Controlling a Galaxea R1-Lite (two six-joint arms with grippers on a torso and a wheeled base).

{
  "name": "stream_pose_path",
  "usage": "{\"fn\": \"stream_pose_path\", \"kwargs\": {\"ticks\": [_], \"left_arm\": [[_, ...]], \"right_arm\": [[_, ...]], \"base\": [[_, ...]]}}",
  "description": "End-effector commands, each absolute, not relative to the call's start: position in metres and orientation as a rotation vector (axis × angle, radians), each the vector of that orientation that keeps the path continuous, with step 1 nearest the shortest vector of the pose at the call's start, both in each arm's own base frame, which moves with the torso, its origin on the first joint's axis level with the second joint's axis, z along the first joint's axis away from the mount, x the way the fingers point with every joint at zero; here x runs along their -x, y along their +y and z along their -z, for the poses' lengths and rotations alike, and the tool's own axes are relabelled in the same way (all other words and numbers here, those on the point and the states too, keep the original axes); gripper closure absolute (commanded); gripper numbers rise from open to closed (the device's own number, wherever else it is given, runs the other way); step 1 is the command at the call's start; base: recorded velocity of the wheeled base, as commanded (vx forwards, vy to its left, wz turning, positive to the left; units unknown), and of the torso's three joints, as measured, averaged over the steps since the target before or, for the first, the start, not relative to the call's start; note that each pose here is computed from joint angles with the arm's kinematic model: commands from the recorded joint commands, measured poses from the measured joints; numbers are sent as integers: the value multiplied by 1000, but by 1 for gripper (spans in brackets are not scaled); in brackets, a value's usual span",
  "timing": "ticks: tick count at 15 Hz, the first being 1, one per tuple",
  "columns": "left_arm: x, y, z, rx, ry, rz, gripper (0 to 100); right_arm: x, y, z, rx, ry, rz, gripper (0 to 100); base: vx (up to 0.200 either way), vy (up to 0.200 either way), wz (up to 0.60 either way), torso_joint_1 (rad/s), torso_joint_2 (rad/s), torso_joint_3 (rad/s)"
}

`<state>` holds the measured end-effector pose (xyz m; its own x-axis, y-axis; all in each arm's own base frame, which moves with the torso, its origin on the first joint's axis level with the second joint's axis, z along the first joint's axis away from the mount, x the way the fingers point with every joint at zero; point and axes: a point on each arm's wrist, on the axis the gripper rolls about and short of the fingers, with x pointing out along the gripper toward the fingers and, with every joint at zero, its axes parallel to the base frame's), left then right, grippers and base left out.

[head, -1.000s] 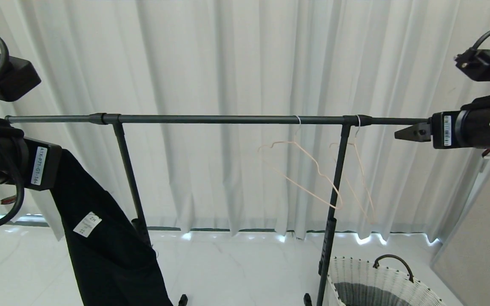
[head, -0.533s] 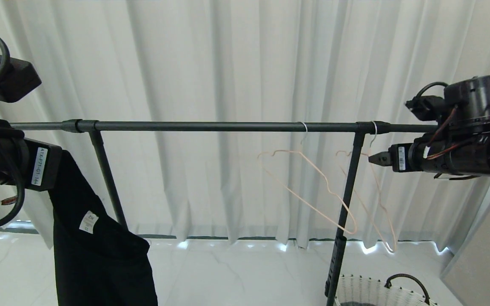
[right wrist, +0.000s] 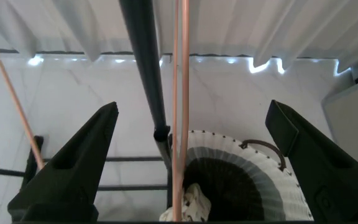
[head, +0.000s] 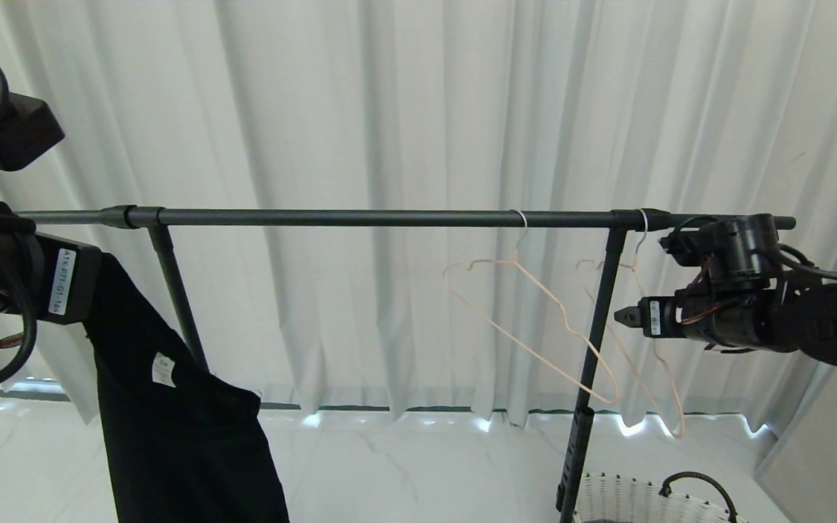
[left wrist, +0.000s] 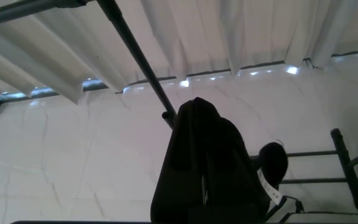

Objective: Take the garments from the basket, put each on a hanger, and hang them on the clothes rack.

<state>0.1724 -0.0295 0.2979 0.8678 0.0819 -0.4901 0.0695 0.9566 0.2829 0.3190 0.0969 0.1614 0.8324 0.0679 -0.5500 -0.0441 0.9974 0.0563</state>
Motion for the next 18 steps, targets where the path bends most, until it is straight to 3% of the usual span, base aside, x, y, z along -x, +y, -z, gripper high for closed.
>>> {"fn": "stream_pose_path", "kwargs": {"ticks": [1, 7, 8, 18], "left_arm": [[-170, -29, -295, -301, 530, -6, 100], [-170, -29, -294, -302, 533, -5, 100], [-170, -29, -294, -302, 533, -5, 100], [-169, -29, -296, -300, 526, -6, 100]], "right_arm": [[-334, 95, -131, -33, 638, -36, 0], [-342, 94, -119, -31, 666, -32, 0], [-342, 94, -117, -29, 672, -31, 100], [-332, 92, -145, -95, 586, -25, 100]], "base": [[0, 0, 0, 0, 0, 0], [0, 0, 0, 0, 0, 0], [0, 0, 0, 0, 0, 0], [0, 0, 0, 0, 0, 0]]}}
